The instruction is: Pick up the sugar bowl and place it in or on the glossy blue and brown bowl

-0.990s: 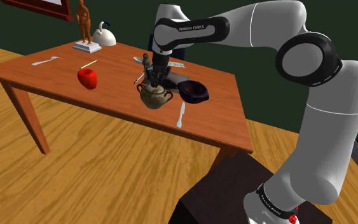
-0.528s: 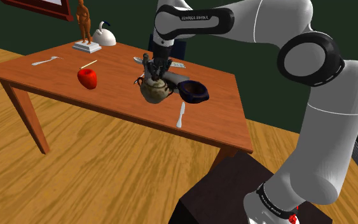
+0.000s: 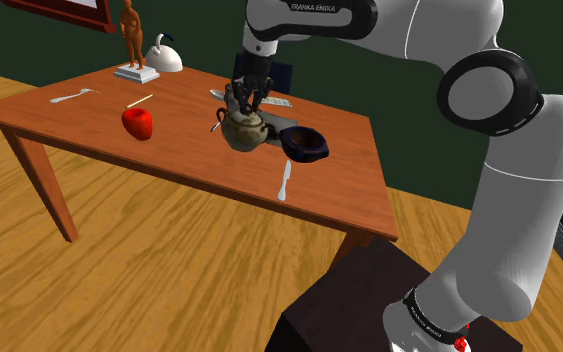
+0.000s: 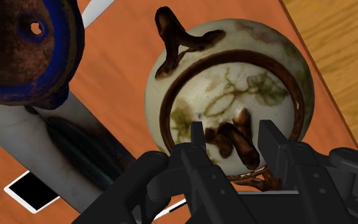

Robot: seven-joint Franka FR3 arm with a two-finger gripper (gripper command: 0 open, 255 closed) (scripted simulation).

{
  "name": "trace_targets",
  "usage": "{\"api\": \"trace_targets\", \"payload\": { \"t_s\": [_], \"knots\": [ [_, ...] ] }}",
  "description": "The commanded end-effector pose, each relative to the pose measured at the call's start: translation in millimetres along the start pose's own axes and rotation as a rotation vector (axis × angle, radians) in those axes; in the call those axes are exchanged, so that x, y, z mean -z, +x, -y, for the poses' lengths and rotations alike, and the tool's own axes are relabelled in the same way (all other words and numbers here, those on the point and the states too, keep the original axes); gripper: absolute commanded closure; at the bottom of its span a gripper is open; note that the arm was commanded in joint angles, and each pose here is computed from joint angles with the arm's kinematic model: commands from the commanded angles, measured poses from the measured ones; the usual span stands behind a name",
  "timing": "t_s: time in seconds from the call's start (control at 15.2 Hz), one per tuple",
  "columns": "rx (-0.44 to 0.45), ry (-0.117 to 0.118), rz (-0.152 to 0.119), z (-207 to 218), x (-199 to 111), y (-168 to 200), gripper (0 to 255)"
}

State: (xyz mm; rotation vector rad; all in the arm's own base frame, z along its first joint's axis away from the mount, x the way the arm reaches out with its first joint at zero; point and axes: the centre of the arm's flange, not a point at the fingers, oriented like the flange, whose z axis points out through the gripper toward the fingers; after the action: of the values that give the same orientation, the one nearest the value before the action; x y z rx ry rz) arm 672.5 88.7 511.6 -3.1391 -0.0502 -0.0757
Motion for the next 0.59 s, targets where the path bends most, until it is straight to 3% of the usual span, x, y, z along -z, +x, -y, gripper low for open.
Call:
{"api": "trace_targets", "payload": {
  "t_s": [0.0, 0.53],
  "knots": [
    [0.0, 0.0, -0.002, -0.4, 11.7, 0.5, 255],
    [0.0, 0.0, -0.002, -0.3, 53.9, 2.5, 255]
  ]
}}
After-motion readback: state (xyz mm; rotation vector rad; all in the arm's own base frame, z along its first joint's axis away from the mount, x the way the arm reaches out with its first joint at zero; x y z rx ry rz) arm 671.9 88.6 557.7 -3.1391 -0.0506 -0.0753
